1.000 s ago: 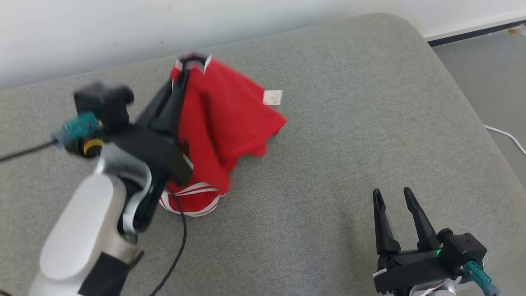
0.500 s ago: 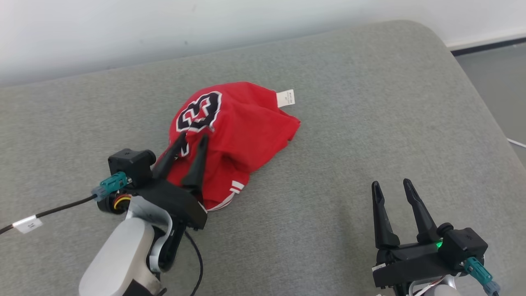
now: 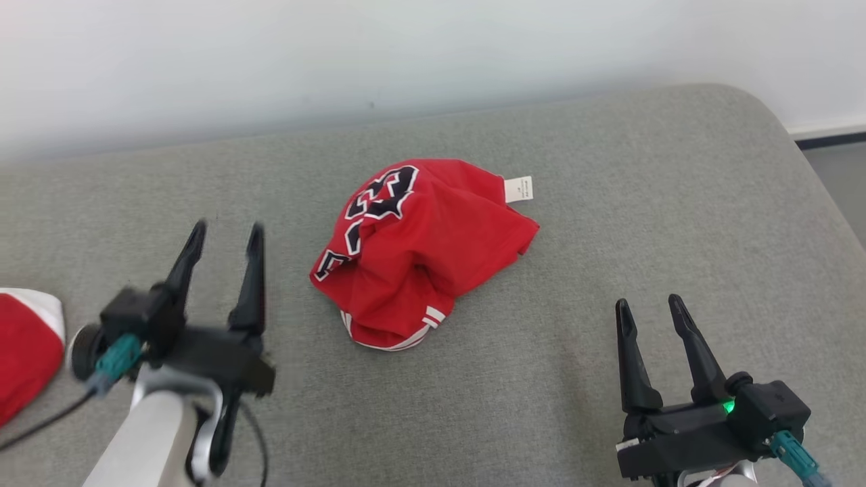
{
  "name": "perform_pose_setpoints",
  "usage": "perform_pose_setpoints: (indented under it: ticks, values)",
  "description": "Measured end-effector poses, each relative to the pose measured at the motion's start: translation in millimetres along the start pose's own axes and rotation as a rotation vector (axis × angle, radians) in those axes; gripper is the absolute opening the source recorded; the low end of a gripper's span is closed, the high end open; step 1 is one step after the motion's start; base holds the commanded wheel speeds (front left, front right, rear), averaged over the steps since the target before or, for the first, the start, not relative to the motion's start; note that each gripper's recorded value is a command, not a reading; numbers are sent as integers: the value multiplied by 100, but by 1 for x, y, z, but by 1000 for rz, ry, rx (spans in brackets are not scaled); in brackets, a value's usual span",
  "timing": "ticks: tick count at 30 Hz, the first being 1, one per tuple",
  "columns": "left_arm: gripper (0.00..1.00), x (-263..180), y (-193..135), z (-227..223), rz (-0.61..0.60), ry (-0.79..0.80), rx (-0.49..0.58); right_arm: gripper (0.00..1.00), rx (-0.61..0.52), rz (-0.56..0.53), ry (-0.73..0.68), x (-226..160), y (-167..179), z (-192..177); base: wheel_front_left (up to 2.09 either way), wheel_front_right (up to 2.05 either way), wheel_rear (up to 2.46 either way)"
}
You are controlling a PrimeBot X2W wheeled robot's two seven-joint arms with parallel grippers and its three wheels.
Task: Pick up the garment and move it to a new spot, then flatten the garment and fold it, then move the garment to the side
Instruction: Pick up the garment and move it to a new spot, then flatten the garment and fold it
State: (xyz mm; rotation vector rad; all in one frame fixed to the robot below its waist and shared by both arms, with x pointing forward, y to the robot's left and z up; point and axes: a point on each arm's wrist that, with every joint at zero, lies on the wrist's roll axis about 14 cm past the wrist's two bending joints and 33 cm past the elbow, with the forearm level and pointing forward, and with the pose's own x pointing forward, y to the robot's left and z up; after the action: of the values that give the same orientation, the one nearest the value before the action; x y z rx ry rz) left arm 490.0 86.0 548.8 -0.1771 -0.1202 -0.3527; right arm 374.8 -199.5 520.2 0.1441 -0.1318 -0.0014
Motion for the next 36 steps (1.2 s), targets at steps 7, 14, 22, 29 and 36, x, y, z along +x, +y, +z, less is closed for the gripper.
perform_pose_setpoints:
  ticks: [7, 14, 22, 29, 36]
  values:
    - [100, -43, 35, -3, 114, 9, 38, 100, 2, 18, -4, -3, 6, 1, 0, 0, 0]
    - [100, -87, 50, -12, 190, 25, 39, 100, 4, 42, 18, -4, 14, -7, 0, 0, 0]
    - [100, -118, 50, -2, 253, -17, 81, 100, -2, 63, 41, -5, 21, -14, 0, 0, 0]
    - [100, -138, 58, -3, 306, -17, 76, 100, -2, 79, 60, -7, 26, -20, 0, 0, 0]
    - [100, -149, 64, -9, 332, 7, 86, 100, -4, 84, 77, -8, 28, -25, 0, 0, 0]
